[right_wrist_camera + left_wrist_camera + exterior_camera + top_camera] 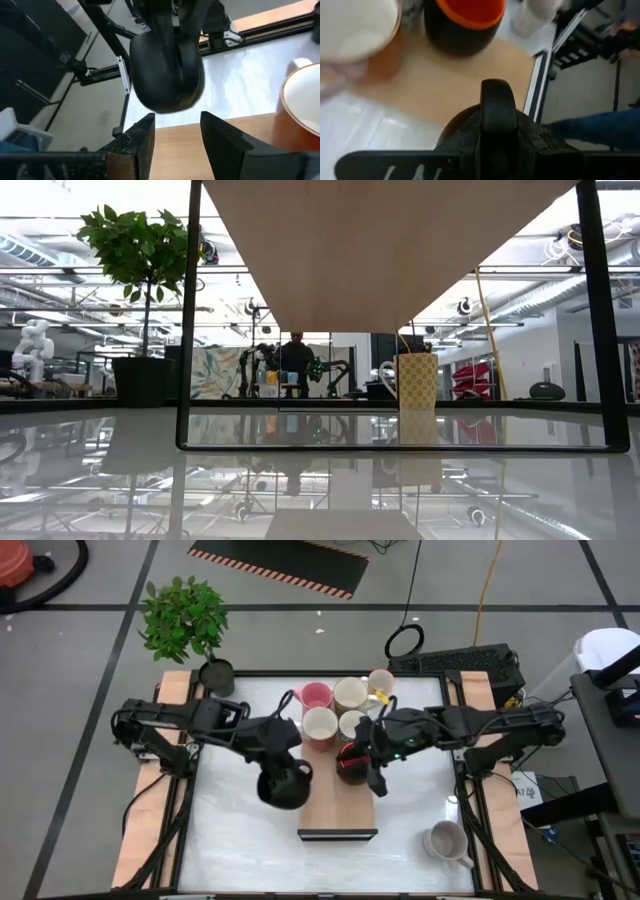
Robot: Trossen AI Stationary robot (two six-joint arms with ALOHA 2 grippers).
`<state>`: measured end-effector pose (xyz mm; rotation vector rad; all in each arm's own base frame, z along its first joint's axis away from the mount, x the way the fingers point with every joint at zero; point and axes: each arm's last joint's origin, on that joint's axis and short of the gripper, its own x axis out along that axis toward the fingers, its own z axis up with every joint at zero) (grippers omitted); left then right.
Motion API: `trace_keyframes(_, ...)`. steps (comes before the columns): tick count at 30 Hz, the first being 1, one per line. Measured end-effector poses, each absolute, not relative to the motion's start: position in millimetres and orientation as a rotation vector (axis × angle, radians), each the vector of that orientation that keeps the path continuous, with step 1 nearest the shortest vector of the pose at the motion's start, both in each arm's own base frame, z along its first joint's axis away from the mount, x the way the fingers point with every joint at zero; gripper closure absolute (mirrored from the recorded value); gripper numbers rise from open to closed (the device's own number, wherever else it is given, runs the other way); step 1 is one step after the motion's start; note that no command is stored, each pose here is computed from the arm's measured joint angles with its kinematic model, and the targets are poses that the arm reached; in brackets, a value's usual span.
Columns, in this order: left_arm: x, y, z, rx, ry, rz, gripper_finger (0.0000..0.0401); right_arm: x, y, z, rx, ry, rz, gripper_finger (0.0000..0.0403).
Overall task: Place coffee mugs
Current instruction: Put the black mug on the shelf
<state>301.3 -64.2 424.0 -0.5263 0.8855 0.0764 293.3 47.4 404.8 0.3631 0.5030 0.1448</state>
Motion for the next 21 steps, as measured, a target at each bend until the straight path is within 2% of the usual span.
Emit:
trace_keyframes(6,310,-64,432,-0.484,0.767,0.015,0.0332,303,41,403,0.37,0.479,0.147,0.0257)
trace_keyframes(14,319,-65,423,-0.404,0.781,0.048,0.0332,316,42,401,0.248,0.424,0.223,0.0257)
trace_keyframes(21,331,-71,416,-0.385,0.769,0.049,0.0332,328,41,386,0.24,0.49,0.264,0.0258)
